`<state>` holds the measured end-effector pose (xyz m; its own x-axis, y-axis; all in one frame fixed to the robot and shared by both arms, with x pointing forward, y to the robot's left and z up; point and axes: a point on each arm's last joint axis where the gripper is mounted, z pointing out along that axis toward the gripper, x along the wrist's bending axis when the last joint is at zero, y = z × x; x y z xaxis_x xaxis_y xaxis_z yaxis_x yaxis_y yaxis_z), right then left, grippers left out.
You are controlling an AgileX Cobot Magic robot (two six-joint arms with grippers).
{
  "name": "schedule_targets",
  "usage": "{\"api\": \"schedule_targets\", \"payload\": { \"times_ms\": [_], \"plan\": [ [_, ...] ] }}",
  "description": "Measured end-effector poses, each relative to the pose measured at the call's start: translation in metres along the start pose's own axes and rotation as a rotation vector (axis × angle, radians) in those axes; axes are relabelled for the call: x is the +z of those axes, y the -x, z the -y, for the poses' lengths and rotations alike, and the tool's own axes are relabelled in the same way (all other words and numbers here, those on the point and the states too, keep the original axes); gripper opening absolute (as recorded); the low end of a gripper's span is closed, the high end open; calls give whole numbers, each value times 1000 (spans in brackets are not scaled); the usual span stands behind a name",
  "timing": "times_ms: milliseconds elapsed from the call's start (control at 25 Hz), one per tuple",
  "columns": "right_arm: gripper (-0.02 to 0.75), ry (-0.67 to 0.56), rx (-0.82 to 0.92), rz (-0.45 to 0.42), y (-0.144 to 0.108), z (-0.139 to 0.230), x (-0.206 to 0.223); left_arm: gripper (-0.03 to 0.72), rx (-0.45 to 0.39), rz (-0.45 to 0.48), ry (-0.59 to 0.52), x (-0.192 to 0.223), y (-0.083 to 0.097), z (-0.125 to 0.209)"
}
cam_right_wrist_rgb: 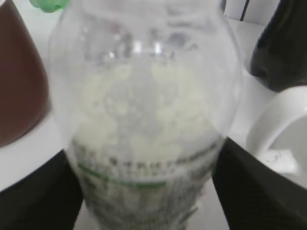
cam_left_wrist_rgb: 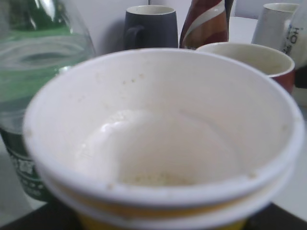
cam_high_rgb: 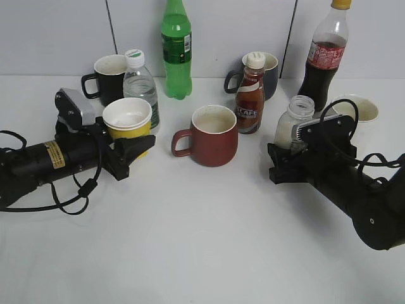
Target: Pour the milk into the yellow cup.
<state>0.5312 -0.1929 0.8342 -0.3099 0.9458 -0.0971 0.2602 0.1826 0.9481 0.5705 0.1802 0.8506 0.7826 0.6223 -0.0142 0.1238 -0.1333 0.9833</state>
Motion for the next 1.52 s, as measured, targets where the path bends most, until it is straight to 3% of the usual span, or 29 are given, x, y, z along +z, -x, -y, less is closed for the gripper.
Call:
{"api": "schedule_targets", "payload": {
  "times_ms": [320,520,920,1320,1520],
  "plan": [
    [546,-30,-5,-13,3,-1,14,406,17,28,2,0,2,-3],
    [442,-41,-5,-15,4,-3,19,405,17,29,2,0,3,-3],
    [438,-63,-14,-34,3,-7,18,405,26,59,-4,0,5,-2],
    [438,23,-155,-177,-10,-83,-7,405,10,157,-8,15,35,-6],
    [438,5,-284,-246,-27,-114,-9,405,17,191,35,19,47,-28]
  ]
}}
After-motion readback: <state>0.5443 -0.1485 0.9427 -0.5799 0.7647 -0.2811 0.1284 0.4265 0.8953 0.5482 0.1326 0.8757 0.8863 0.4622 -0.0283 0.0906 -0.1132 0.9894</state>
